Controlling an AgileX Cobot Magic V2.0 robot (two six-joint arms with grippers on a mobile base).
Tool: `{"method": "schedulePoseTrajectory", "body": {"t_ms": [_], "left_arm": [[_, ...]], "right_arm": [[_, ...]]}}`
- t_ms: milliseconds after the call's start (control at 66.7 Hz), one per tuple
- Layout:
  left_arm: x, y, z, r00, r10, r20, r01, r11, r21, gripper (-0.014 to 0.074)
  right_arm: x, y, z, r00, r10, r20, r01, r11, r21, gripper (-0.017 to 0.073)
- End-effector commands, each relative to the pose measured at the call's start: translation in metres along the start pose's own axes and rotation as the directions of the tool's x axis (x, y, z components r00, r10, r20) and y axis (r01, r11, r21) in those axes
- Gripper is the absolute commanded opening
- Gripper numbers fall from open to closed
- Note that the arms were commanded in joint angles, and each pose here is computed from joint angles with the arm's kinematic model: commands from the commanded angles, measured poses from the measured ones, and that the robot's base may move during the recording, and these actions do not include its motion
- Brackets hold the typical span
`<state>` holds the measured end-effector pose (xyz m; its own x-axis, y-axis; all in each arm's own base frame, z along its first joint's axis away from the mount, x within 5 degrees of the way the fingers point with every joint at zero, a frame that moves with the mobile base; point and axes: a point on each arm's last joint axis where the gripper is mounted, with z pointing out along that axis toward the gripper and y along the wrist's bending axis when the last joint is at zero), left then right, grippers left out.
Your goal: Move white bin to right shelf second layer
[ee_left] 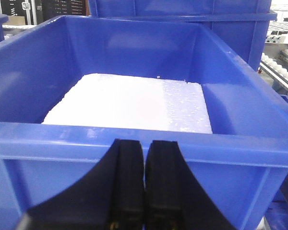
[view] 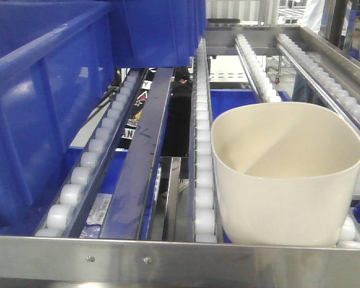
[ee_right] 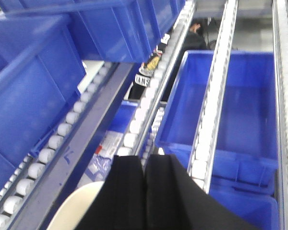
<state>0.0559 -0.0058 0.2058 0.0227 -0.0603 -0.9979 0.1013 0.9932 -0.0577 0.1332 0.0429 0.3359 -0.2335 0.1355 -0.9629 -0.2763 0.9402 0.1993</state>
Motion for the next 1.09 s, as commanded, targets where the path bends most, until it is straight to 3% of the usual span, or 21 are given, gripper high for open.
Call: {"method": "schedulePoseTrajectory", "body": {"t_ms": [0,555,854,1079], "left_arm": [[0.005,0.001,0.001,0.998,-0.019,0.052,0.019,1.000,0.003,0.0085],[0.005,0.001,0.001,0.998,-0.019,0.052,0.019,1.000,0.003,0.0085],[0.005,0.001,0.001,0.998,-0.019,0.052,0.019,1.000,0.003,0.0085],[0.005,0.001,0.001,0.998,-0.019,0.052,0.019,1.000,0.003,0.0085]], "right_arm": [[-0.018,0.002,-0.004,0.992,0.000,0.127,0.001,1.000,-0.006,0.0053],[-0.017,0.000,-0.012,0.989,-0.005,0.150,0.005,1.000,0.004,0.0053],[0.033,-0.029,-0.040,0.984,-0.021,0.179,-0.018,0.977,0.213,0.0053],[0.087,-0.040,-0.056,0.980,-0.025,0.197,-0.033,0.958,0.285,0.0053]]}}
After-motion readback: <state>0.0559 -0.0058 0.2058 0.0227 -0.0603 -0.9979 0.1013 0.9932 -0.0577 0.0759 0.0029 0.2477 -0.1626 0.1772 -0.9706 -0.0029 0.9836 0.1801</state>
